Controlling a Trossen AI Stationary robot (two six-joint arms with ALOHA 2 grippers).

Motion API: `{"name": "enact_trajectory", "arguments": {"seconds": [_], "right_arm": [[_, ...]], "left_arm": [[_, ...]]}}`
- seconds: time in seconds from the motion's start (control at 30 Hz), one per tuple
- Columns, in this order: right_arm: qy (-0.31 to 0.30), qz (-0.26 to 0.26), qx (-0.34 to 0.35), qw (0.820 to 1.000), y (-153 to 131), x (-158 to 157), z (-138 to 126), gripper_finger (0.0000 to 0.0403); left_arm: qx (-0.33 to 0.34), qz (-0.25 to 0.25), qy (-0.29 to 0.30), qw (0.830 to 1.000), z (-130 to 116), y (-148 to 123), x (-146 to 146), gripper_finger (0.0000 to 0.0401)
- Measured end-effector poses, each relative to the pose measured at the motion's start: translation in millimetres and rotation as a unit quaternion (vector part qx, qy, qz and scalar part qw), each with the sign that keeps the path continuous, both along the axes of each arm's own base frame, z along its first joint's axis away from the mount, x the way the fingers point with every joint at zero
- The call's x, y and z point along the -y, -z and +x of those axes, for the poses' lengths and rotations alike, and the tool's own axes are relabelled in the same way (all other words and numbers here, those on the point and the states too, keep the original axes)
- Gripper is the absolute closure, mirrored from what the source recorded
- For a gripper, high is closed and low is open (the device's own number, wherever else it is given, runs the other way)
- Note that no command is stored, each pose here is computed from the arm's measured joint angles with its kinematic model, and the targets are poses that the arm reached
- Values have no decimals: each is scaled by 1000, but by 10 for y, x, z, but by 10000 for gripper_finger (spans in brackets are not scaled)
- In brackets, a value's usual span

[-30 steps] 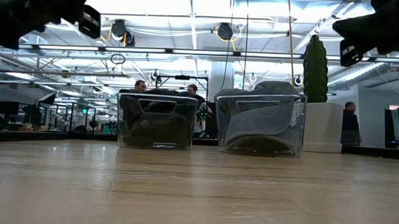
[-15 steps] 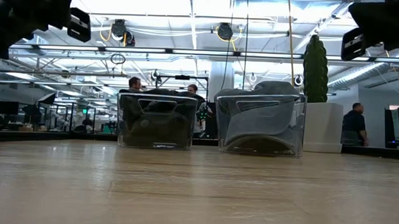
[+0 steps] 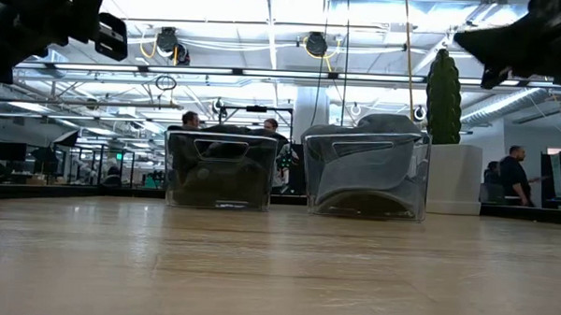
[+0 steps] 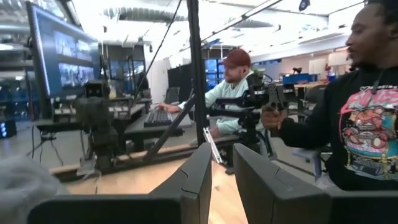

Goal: Pick & Place hat
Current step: Return to Home Position

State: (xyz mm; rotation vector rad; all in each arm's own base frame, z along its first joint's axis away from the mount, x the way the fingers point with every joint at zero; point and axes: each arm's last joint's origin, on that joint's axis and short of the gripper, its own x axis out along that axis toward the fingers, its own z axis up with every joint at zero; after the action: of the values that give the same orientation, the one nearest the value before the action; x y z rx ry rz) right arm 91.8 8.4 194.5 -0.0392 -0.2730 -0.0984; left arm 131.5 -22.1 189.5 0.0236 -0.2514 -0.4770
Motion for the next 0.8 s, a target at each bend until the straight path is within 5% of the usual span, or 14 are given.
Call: {"name": "enact_trajectory", "arguments": {"seconds": [0.17,0.5,0.8], "right_arm": [[60,-6,-8,998,11,67,3,403],[59,40,-39,997,85,92,22,403],[62,36,-39,997,84,94,22,403]], "left_arm": [[-27,-7,-13,1000,16,42,-39,325],[-59,-11,-34,998,35,98,-88,325],[-68,-7,-110,992,52,126,-181,325]]}}
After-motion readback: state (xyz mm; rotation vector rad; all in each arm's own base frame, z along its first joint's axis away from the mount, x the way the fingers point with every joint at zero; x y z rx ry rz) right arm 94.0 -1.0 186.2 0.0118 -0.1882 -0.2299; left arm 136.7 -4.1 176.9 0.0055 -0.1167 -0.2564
